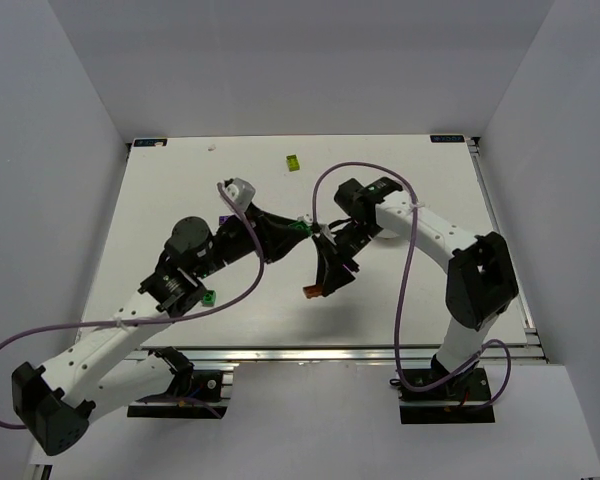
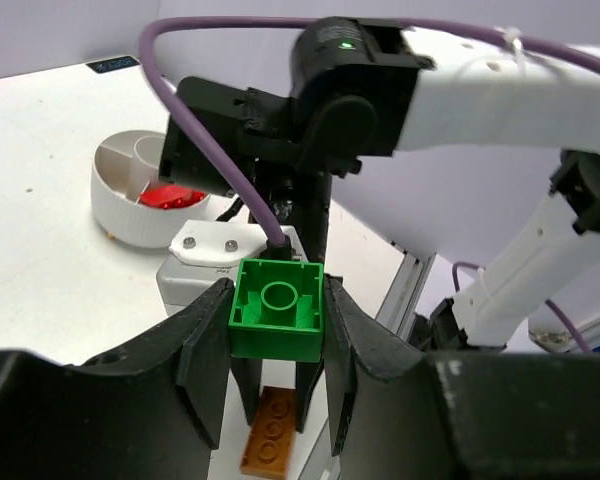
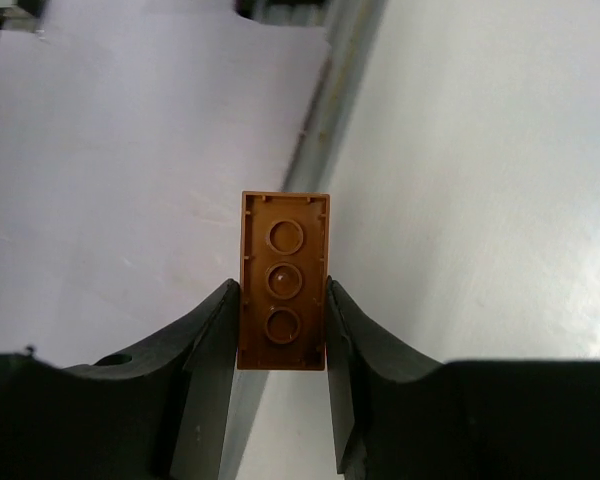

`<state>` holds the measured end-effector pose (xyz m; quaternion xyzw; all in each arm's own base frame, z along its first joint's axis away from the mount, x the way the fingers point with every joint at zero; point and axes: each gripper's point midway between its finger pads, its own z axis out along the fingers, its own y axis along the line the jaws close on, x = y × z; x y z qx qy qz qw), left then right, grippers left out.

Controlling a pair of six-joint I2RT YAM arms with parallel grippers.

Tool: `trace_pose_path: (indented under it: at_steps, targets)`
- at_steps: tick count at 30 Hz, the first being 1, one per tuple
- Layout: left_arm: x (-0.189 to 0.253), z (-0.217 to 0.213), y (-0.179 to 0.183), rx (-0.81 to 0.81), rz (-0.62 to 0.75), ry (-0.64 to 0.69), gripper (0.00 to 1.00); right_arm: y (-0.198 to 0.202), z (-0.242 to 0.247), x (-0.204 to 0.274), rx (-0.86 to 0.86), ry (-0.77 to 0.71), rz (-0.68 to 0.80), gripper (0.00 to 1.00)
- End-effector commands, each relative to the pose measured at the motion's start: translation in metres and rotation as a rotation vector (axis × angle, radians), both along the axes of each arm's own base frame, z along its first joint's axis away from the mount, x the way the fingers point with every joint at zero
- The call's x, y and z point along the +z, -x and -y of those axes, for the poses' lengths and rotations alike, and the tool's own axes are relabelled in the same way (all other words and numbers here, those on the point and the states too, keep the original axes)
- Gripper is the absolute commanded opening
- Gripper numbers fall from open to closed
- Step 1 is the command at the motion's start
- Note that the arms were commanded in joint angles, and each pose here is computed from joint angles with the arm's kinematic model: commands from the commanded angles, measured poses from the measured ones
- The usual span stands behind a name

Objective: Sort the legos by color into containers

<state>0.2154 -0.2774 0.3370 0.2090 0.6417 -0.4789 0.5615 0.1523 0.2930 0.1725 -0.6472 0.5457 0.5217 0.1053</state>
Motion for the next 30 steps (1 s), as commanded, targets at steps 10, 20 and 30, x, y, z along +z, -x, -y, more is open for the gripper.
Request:
trace_pose_path:
  at_steps: [10, 20, 30]
  targets:
    - [0.018, 0.049, -0.065, -0.056, -0.053, 0.032, 0.0, -0.153, 0.102, 0.063, -0.602, -0.014, 0.338, 0.0]
    - [-0.018, 0.122, -0.146, -0.133, -0.212, -0.009, 0.0, -0.217, 0.21, 0.108, -1.051, -0.034, 0.463, 0.0]
    - [-0.054, 0.198, -0.204, -0.175, -0.254, -0.011, 0.0, -0.225, 0.255, 0.123, -1.196, -0.095, 0.44, 0.0]
